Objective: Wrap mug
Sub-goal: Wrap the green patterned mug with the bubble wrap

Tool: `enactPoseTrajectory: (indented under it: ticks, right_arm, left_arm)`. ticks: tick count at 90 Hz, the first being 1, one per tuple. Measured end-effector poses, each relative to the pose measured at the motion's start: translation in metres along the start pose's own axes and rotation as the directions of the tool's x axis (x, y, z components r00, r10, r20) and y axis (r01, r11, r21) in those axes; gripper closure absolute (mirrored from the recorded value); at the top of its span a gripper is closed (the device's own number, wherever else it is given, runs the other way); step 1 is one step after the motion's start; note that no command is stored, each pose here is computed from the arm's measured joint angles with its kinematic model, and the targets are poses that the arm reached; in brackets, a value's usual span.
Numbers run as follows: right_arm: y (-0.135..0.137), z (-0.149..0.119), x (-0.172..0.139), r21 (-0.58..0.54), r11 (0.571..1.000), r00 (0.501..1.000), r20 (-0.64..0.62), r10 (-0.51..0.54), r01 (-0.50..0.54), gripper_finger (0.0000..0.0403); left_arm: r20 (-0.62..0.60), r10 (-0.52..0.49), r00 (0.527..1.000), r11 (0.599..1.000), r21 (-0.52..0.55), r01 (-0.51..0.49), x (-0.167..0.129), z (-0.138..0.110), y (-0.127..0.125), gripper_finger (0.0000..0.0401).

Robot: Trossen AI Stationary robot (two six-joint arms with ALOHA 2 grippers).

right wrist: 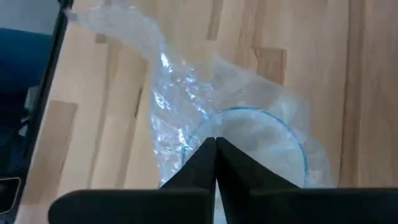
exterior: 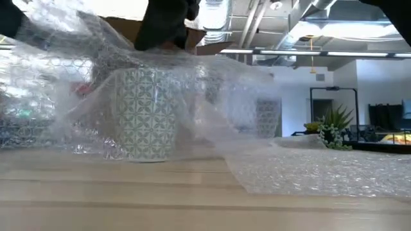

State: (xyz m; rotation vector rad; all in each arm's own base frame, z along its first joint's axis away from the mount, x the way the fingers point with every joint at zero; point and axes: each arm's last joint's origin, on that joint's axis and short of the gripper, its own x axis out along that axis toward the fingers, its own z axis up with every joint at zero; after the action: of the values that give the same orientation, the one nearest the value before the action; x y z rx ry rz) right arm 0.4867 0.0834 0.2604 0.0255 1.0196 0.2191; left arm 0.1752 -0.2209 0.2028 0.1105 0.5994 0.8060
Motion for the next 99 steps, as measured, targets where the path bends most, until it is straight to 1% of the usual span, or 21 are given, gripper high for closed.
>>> enactPoseTrajectory:
  ticks: [4,13,20,34,45,54,61,80,99]
  right_arm:
    - [-0.002,-0.002,0.008,0.012,1.000,1.000,-0.022,0.000,0.000,0.0403]
    - [-0.013,-0.012,0.038,0.037,0.999,0.996,-0.091,-0.005,0.009,0.0403]
    - [-0.021,-0.018,0.056,0.052,0.999,0.992,-0.125,-0.003,0.009,0.0403]
    - [-0.033,-0.027,0.083,0.079,0.997,0.984,-0.176,0.026,-0.012,0.0403]
    - [-0.036,-0.032,0.093,0.085,0.996,0.979,-0.198,0.041,-0.025,0.0403]
    - [-0.035,-0.032,0.093,0.078,0.996,0.978,-0.201,0.051,-0.035,0.0403]
    - [-0.032,-0.028,0.087,0.074,0.997,0.979,-0.195,0.051,-0.038,0.0403]
    - [-0.021,-0.010,0.056,0.056,0.998,0.987,-0.153,0.048,-0.040,0.0403]
    - [-0.015,0.001,0.029,0.050,0.998,0.995,-0.089,0.041,-0.036,0.0403]
  left_arm:
    - [0.004,-0.001,1.000,1.000,-0.006,0.001,0.000,0.000,0.000,0.0400]
    - [0.004,-0.017,1.000,0.999,-0.031,0.017,0.000,0.000,-0.002,0.0400]
    - [-0.001,-0.038,0.999,0.999,-0.029,0.038,0.001,-0.001,-0.006,0.0400]
    - [-0.003,-0.045,0.999,0.999,-0.007,0.045,0.005,0.001,-0.009,0.0400]
    - [-0.005,-0.040,0.999,0.999,-0.002,0.040,0.007,0.002,-0.010,0.0400]
    - [-0.006,-0.040,0.999,0.999,-0.005,0.040,0.007,0.003,-0.010,0.0400]
    - [0.005,-0.054,0.999,0.999,-0.002,0.054,0.007,0.003,-0.012,0.0400]
    - [0.018,-0.118,0.993,0.992,0.052,0.117,0.006,0.002,-0.022,0.0400]
    - [0.018,-0.129,0.991,0.989,0.069,0.128,0.007,0.003,-0.024,0.0400]
